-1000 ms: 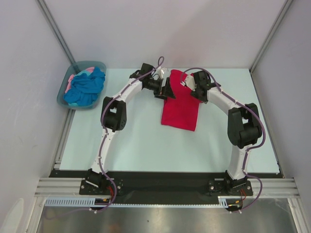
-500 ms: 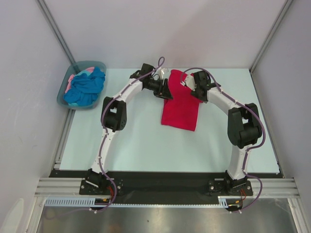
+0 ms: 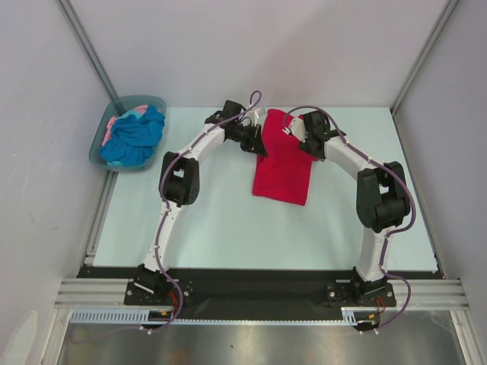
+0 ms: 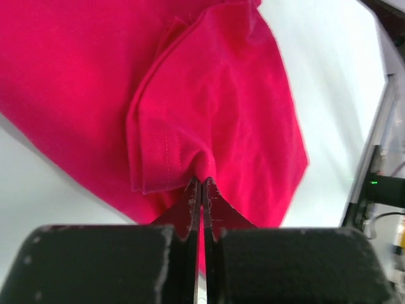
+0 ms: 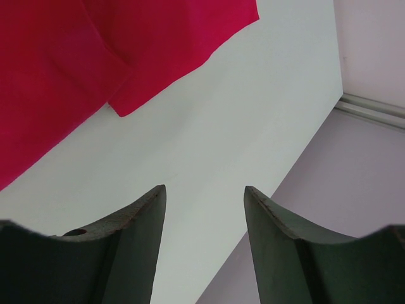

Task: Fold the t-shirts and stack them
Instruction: Fold the tshirt

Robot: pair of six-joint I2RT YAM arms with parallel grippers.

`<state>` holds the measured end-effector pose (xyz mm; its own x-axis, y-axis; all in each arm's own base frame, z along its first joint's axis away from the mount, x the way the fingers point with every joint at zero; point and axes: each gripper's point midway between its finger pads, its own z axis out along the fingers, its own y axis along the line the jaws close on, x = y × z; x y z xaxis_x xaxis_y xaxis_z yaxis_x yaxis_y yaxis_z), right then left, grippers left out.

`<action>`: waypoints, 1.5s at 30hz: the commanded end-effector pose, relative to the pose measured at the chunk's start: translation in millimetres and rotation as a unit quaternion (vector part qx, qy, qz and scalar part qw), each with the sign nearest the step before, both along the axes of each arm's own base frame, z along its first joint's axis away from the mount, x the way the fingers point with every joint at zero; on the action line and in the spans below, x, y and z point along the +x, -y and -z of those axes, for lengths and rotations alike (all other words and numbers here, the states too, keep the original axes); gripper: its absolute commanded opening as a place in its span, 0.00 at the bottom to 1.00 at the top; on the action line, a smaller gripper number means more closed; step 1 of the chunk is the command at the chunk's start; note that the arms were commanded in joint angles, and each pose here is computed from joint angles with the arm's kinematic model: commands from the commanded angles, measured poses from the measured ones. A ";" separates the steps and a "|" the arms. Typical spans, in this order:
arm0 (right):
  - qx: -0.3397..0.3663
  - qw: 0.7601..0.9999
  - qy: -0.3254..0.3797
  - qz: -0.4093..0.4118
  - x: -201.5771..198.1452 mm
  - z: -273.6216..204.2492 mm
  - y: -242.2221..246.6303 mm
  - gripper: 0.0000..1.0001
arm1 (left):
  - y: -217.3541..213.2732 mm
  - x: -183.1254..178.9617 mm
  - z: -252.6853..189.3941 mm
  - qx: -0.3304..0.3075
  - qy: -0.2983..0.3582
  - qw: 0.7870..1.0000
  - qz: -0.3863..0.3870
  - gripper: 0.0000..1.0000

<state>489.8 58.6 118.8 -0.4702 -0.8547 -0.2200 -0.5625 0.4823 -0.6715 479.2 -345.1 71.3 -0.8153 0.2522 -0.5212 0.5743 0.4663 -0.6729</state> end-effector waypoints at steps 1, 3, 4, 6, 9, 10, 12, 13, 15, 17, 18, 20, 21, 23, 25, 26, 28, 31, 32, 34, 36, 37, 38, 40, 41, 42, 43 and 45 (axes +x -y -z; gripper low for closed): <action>0.013 1.000 0.026 -0.001 5.2 -21.2 -4.6 0.58 | 5.7 7.4 -23.4 0.006 0.081 0.997 0.020 0.00; 0.013 1.000 0.023 0.000 5.0 -19.9 -3.5 0.58 | 7.9 8.0 -24.6 0.014 0.108 0.994 0.031 0.00; 0.015 1.000 0.024 0.000 6.0 -19.7 -4.1 0.58 | 6.8 11.9 -25.6 0.024 0.128 0.991 0.033 0.00; 0.014 1.000 0.019 0.000 5.3 -16.1 -4.2 0.58 | 7.3 15.4 -28.2 0.032 0.147 0.988 0.034 0.00; 0.016 1.000 0.017 -0.001 5.7 -14.9 -5.7 0.57 | 3.9 27.7 -31.8 0.051 0.184 0.981 0.029 0.00; 0.015 1.000 0.016 0.000 5.9 -14.6 -4.9 0.57 | 3.3 31.4 -34.8 0.055 0.196 0.979 0.028 0.00; 0.016 1.000 0.014 -0.001 6.5 -13.9 -5.6 0.57 | -0.1 38.3 -37.4 0.068 0.218 0.973 0.025 0.00; 0.016 1.000 0.013 -0.002 6.9 -12.3 -6.5 0.57 | -0.7 40.1 -40.9 0.070 0.227 0.971 0.025 0.00; 0.015 1.000 0.013 -0.001 7.7 -12.1 -6.0 0.57 | -2.4 44.1 -43.2 0.076 0.241 0.967 0.023 0.00; 0.016 1.000 0.012 -0.002 8.5 -12.0 -6.7 0.57 | -3.8 48.5 -49.5 0.080 0.257 0.963 0.019 0.00; 0.016 1.000 0.012 -0.003 8.8 -11.8 -7.6 0.57 | -4.0 50.1 -52.8 0.080 0.263 0.961 0.018 0.00; 0.017 1.000 0.012 -0.005 9.5 -10.8 -8.6 0.57 | -4.9 54.5 -63.8 0.081 0.280 0.957 0.011 0.00; 0.018 1.000 0.012 -0.004 9.6 -10.8 -7.8 0.57 | -4.6 55.1 -66.4 0.079 0.283 0.956 0.010 0.00; 0.020 1.000 0.013 -0.007 9.8 -11.4 -9.4 0.57 | -2.1 55.0 -80.1 0.069 0.294 0.953 0.008 0.00; 0.022 1.000 0.016 -0.007 11.1 -13.1 -9.5 0.57 | 1.0 53.5 -88.8 0.061 0.300 0.952 0.010 0.00; 0.023 1.000 0.019 -0.008 11.9 -14.7 -10.0 0.57 | 3.0 52.1 -93.6 0.058 0.303 0.951 0.011 0.00; 0.025 0.999 0.022 -0.008 12.4 -16.5 -10.5 0.57 | 6.2 49.1 -97.8 0.053 0.304 0.951 0.014 0.00; 0.028 0.999 0.020 -0.009 11.5 -16.5 -11.2 0.57 | 10.2 45.0 -100.4 0.047 0.306 0.951 0.021 0.00; 0.028 0.999 0.019 -0.009 11.0 -15.6 -10.5 0.57 | 12.3 43.0 -101.1 0.045 0.306 0.951 0.025 0.00; 0.027 0.999 0.017 -0.010 10.6 -14.4 -9.7 0.57 | 13.7 40.9 -101.8 0.042 0.307 0.950 0.029 0.00; 0.028 0.999 0.019 -0.010 11.2 -15.5 -9.3 0.57 | 16.0 37.1 -107.1 0.033 0.310 0.949 0.036 0.01; 0.028 0.999 0.020 -0.009 11.9 -16.3 -8.8 0.57 | 16.2 35.9 -102.7 0.035 0.311 0.949 0.040 0.00; 0.027 0.999 0.019 -0.009 11.7 -15.5 -8.4 0.57 | 16.9 35.5 -101.6 0.037 0.313 0.948 0.041 0.00; 0.028 0.999 0.020 -0.009 12.5 -16.5 -8.3 0.57 | 13.0 35.4 -92.6 0.051 0.310 0.948 0.041 0.00; 0.028 0.999 0.020 -0.011 12.4 -16.5 -9.1 0.57 | 11.1 35.0 -88.5 0.058 0.308 0.949 0.041 0.00; 0.029 0.999 0.021 -0.010 12.7 -18.1 -9.2 0.57 | 7.0 35.7 -82.7 0.071 0.306 0.949 0.038 0.00; 0.029 0.999 0.022 -0.010 12.7 -18.8 -9.2 0.57 | 2.9 35.0 -73.8 0.084 0.304 0.948 0.039 0.00; 0.032 0.999 0.022 -0.007 11.1 -19.7 -8.3 0.57 | -6.1 35.2 -62.0 0.110 0.299 0.947 0.035 0.00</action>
<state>490.8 63.8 114.3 -0.4560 -0.8588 -0.2335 -0.5862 0.4873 -0.6472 510.8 -346.7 97.9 -0.4619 0.4287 -0.7765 0.8367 0.5010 -0.2211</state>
